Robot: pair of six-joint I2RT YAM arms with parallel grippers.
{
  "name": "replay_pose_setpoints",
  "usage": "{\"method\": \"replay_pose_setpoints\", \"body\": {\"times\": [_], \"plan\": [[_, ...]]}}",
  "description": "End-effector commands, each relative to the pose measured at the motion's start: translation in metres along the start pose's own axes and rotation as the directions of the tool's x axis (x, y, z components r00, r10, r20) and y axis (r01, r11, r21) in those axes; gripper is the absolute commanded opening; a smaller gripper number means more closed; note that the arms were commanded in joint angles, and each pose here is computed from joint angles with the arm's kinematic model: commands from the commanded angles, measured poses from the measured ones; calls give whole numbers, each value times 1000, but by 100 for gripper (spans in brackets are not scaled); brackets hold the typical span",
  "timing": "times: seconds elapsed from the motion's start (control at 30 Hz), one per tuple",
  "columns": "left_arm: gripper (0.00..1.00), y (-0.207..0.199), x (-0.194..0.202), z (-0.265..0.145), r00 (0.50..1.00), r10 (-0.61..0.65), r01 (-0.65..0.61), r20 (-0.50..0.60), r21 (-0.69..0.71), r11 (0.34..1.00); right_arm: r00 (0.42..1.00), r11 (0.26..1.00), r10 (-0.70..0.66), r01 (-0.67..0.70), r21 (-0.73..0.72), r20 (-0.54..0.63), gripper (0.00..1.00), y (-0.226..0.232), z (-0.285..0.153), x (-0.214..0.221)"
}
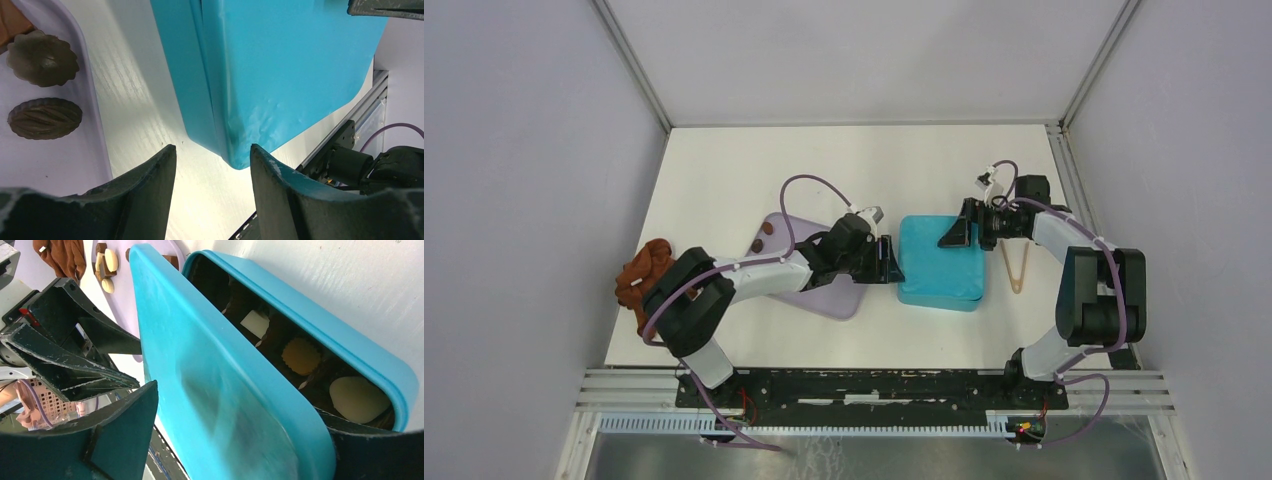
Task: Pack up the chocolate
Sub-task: Move the packing box to the center of the board.
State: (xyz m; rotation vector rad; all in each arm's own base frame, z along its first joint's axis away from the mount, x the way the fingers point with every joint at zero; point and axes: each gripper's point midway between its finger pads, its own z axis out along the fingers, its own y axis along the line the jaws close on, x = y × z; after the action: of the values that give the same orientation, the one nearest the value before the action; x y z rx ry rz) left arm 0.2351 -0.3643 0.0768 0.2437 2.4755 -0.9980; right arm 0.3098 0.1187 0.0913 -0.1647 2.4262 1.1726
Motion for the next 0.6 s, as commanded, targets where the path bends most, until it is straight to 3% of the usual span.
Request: {"method": "replay_pose_setpoints", "body": {"times": [0.0,0.57], "plan": [[62,-16,-11,3,998,57,-58,22,56,997,995,996,-91,90,25,42,80,-4,-6,-25],[65,-34,-24,-4,994,66,-78,86,134,988,990,991,-135,136,-7,41,85,-7,-10,-32]]}}
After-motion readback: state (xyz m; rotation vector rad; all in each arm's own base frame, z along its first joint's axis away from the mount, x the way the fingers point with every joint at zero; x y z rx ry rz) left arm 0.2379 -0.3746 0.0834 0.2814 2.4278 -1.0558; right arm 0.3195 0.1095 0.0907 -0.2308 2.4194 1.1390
